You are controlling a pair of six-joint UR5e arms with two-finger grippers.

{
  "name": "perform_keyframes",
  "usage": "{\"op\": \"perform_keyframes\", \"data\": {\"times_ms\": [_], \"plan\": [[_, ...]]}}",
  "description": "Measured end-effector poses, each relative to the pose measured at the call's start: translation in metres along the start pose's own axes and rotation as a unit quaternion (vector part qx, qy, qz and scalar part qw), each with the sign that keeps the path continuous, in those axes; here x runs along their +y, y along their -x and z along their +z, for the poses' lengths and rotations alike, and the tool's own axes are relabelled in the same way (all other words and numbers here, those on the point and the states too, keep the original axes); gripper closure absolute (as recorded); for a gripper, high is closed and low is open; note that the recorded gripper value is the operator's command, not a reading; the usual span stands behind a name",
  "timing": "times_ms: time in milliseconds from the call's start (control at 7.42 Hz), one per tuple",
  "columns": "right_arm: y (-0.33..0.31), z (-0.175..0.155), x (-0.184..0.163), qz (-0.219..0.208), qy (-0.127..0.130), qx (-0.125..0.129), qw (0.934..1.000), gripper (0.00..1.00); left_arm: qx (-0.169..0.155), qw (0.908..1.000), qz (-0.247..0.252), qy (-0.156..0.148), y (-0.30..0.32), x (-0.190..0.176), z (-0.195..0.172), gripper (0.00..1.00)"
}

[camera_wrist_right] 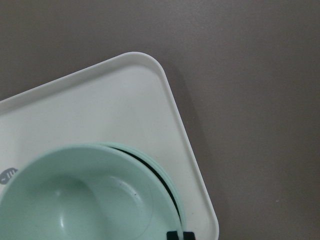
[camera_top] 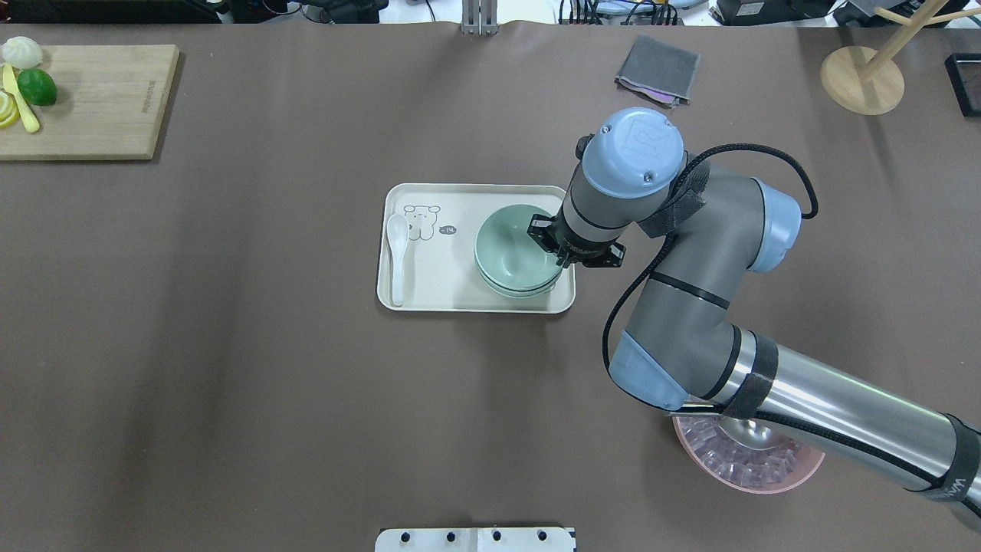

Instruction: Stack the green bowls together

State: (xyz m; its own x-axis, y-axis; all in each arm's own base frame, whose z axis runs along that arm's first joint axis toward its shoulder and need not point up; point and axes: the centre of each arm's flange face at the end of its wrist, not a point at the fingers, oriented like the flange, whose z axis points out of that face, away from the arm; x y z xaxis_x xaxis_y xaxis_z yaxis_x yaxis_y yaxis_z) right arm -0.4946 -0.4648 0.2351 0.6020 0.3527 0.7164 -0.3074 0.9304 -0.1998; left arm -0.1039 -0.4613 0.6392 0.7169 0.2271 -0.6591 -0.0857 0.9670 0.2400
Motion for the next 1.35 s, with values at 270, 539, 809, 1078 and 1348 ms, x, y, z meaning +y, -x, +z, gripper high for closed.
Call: {"op": "perform_keyframes", "data": {"times_ms": [270,539,809,1078,1348], "plan": [[-0.0001,-0.0009,0.0001,0.000,0.000,-0.001,1.0000,1.00,0.000,1.0000,0.000,0.000,0.0000,0.0000,0.0000,0.02],[-0.0013,0.0002,-0.0002,0.001,0.000,0.001,1.0000,1.00,0.000,1.0000,0.000,0.000,0.0001,0.0000,-0.0001,0.02],[-0.0018,0.0021,0.0003,0.001,0.001,0.003,1.0000,1.00,0.000,1.0000,0.000,0.000,0.0001,0.0001,-0.0002,0.02],[-0.0018,0.0033,0.0005,0.000,0.001,0.004,1.0000,1.00,0.000,1.0000,0.000,0.000,0.0000,0.0000,-0.0001,0.02],[-0.0012,0.0034,0.0007,0.000,0.001,0.004,1.0000,1.00,0.000,1.0000,-0.001,0.000,0.0000,0.0001,0.0000,0.02]]}}
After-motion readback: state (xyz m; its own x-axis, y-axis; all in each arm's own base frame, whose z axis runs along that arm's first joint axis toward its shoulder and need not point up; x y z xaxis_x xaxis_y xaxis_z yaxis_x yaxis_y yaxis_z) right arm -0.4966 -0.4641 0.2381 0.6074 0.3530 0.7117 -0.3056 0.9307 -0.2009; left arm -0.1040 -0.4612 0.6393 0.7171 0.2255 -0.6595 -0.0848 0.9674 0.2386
